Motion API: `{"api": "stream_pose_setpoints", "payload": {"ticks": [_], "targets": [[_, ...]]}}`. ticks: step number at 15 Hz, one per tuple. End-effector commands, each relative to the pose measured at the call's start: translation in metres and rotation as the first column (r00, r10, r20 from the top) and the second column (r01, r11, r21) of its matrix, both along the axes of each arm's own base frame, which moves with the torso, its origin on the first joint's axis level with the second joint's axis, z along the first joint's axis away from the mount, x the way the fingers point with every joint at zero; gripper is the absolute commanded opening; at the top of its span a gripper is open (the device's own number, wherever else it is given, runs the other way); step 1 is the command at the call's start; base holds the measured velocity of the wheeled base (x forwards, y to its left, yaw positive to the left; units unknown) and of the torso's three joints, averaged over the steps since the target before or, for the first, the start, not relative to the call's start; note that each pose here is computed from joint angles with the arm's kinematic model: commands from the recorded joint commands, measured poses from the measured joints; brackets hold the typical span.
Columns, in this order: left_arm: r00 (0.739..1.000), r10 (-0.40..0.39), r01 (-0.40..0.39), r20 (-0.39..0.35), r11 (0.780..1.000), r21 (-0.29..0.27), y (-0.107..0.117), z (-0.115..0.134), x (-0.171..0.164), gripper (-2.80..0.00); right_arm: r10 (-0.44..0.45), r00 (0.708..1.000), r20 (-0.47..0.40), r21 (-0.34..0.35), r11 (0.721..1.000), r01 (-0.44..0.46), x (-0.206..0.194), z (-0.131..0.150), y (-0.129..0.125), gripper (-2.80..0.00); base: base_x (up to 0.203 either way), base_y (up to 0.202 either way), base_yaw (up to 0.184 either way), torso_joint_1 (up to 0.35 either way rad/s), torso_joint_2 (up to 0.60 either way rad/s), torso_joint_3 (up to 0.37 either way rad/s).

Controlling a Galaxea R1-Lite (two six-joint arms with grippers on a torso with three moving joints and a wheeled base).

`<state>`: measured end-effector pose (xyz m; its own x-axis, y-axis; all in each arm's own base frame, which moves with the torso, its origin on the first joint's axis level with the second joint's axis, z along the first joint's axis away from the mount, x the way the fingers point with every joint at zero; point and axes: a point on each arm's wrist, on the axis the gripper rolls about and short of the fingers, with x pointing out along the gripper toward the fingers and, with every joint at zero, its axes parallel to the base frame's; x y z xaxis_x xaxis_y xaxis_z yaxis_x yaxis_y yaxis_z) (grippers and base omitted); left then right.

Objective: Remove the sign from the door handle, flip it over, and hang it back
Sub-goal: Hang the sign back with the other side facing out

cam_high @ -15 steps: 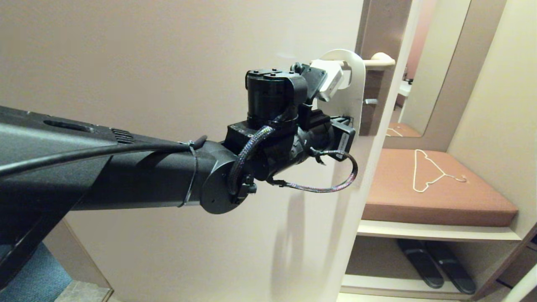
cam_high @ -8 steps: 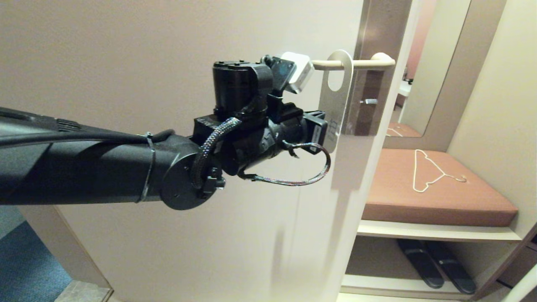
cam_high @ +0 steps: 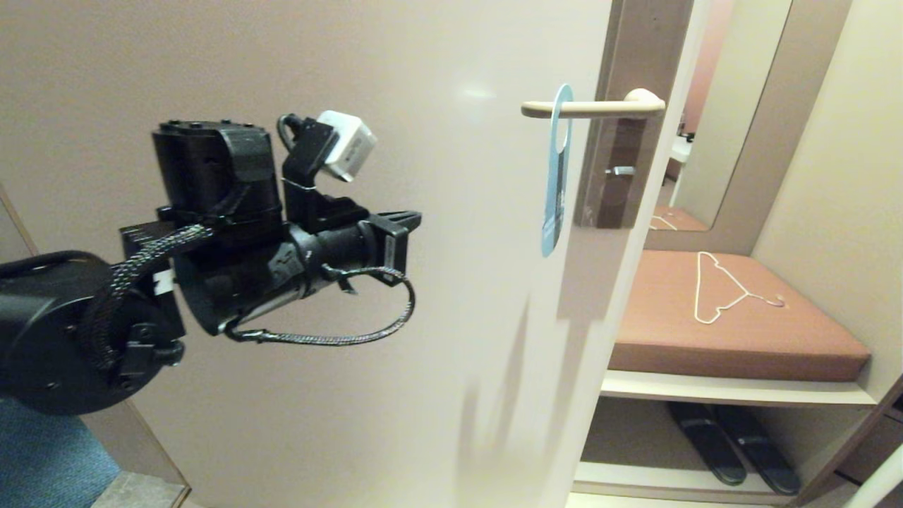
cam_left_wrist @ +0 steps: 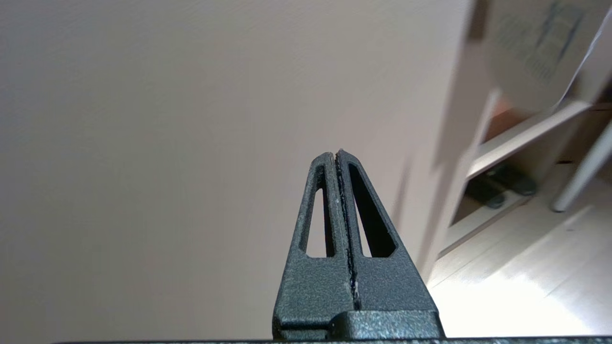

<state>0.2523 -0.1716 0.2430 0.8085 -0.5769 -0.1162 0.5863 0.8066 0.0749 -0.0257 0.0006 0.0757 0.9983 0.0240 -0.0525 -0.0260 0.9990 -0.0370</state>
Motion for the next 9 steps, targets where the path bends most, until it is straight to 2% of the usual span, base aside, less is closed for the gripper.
{"api": "stream_pose_setpoints", "payload": {"ticks": [1,5,9], "targets": [[0.997,0.062,-0.061,0.035,0.998,-0.025,0.035,0.012,-0.023,-2.8,0.0,1.0,-0.001,0.0,1.0,0.0,0.0,0.0,0.0,-2.8,0.0,0.0,0.0,0.0,0.0,0.0],[0.976,0.217,-0.216,0.036,0.976,-0.034,0.093,0.004,-0.054,-2.8,0.001,1.0,-0.001,-0.001,1.0,-0.001,0.0,0.0,0.0,-2.8,0.0,0.0,0.0,0.0,0.0,0.0],[0.939,0.343,-0.342,0.017,0.939,-0.028,0.133,-0.022,-0.1,-2.8,0.0,1.0,-0.002,-0.001,1.0,0.0,0.0,0.0,0.0,-2.8,0.0,0.0,0.0,0.0,0.0,0.0]]}}
